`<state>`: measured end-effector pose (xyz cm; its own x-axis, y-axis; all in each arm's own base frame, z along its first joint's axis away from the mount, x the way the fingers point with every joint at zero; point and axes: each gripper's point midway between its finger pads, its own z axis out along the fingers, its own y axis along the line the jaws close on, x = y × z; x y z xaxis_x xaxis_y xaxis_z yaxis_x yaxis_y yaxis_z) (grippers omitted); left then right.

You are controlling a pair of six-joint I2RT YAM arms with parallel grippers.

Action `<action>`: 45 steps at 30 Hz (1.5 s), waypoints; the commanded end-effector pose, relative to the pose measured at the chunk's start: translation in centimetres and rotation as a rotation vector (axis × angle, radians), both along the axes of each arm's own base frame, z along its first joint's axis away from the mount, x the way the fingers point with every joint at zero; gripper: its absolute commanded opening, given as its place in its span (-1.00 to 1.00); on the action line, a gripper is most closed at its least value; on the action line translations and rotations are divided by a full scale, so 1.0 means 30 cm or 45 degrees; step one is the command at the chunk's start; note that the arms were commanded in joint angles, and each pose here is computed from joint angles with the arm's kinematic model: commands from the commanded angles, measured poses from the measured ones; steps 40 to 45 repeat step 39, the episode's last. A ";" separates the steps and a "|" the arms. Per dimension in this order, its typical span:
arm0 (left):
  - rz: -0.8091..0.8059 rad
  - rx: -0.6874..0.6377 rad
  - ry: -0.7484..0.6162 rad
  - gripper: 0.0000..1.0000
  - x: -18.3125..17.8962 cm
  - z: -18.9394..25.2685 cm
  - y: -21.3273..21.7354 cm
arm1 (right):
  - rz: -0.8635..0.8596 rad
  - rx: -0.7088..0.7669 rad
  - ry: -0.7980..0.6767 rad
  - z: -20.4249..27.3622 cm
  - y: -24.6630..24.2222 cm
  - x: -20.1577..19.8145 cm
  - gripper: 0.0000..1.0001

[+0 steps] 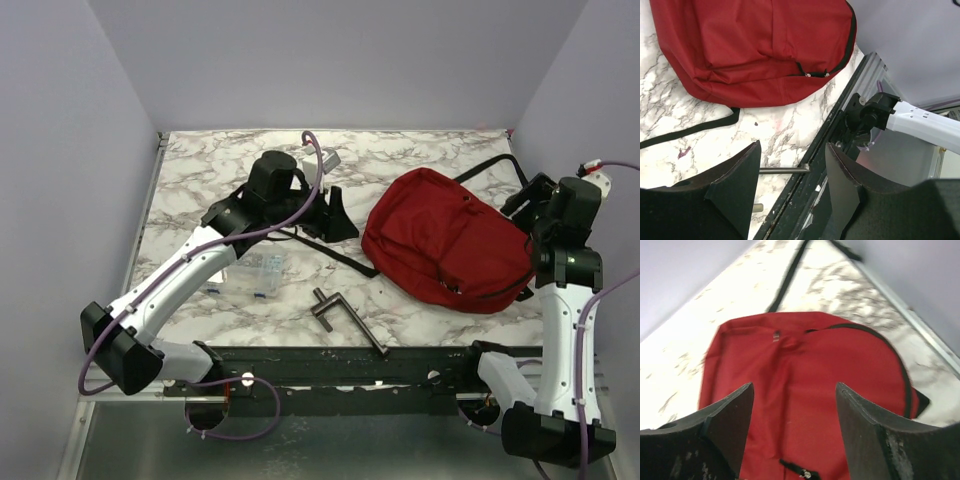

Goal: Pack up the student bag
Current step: Move the student bag to the center of the board, then reset both arms

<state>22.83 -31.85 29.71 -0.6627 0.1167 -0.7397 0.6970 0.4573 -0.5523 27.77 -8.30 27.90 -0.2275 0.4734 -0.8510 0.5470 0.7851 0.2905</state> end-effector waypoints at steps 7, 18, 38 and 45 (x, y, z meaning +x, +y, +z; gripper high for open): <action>0.294 -0.094 -0.381 0.28 -0.006 0.243 0.213 | 0.618 0.143 -0.381 0.443 0.298 0.028 0.47; 0.847 -0.232 -0.796 0.75 -0.068 0.550 0.582 | 0.717 0.104 -0.495 0.606 0.346 0.031 1.00; 0.960 -0.256 -0.903 0.91 -0.126 0.595 0.693 | 0.574 -0.003 -0.680 0.751 0.295 -0.055 1.00; 0.960 -0.258 -0.902 0.91 -0.127 0.594 0.693 | 0.572 -0.003 -0.674 0.749 0.294 -0.050 1.00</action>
